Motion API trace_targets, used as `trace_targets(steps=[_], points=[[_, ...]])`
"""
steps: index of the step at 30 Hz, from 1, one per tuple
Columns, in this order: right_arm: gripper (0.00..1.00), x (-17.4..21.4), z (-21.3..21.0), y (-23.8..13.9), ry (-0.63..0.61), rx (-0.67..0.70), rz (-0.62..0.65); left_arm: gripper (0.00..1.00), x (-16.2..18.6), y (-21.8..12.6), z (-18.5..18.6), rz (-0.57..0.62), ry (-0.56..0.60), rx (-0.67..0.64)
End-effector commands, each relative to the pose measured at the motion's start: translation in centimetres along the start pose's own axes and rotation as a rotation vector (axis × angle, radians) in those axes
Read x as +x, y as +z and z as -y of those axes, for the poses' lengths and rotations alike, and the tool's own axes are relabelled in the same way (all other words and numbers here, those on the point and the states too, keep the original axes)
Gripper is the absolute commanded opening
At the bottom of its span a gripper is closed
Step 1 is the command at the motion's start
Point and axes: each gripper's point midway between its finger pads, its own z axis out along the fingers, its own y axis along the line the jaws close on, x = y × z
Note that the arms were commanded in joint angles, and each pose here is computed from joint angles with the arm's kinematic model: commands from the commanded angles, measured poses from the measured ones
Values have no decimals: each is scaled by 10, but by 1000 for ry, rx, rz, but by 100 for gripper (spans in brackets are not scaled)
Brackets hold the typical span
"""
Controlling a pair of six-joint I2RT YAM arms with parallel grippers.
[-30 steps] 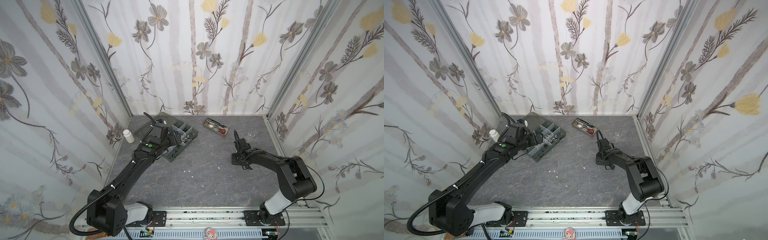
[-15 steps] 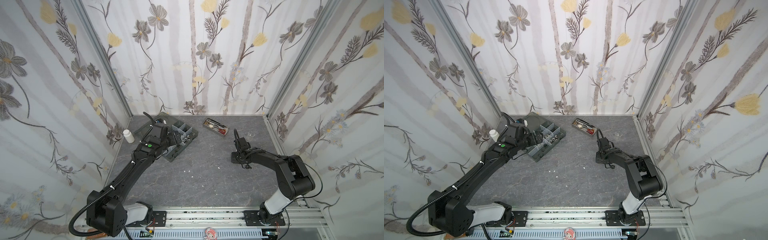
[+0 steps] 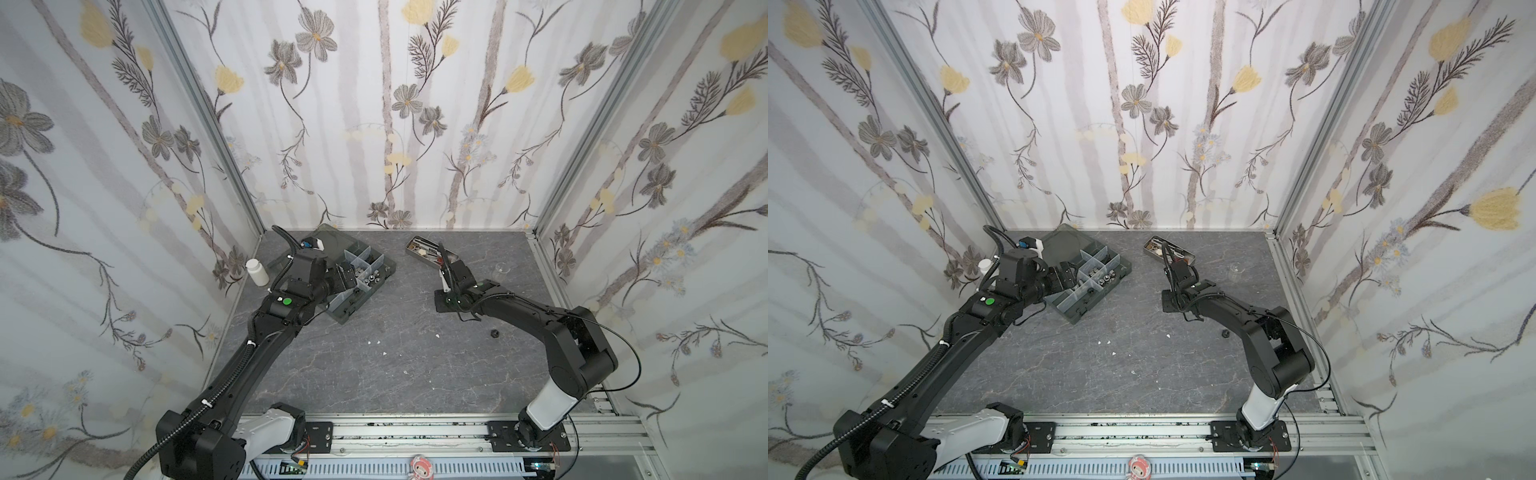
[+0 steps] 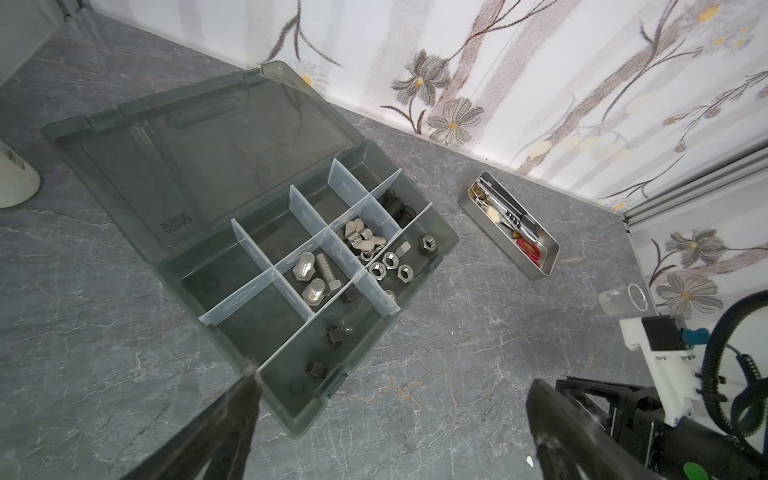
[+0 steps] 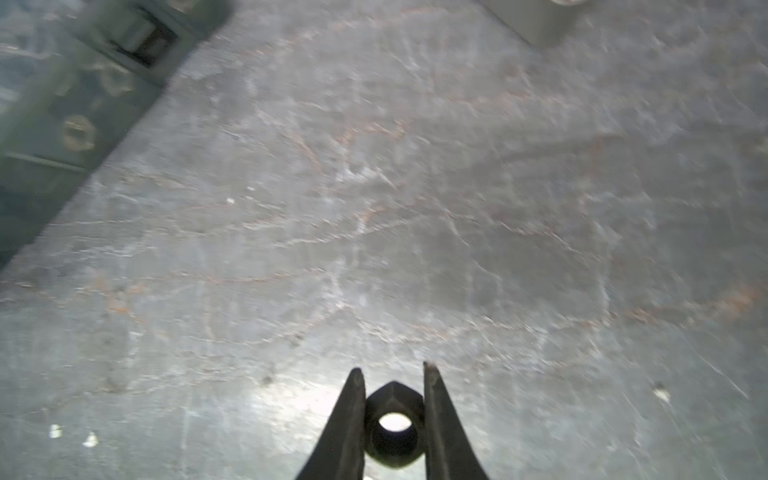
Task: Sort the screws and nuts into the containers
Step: 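Carry the black nut with the right gripper into the organizer and open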
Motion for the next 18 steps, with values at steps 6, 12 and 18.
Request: trace_targets(steps=[6,12,18], points=[[13,-40,-95,8,-57,-221,49,100,5,-12,-14,26,17,-24],[13,-55,-155,15,-68,-385,72,100,1,-25,-13,61,19,-7],[13,-61,-214,22,-87,-511,92,100,-2,-36,-8,73,20,25]])
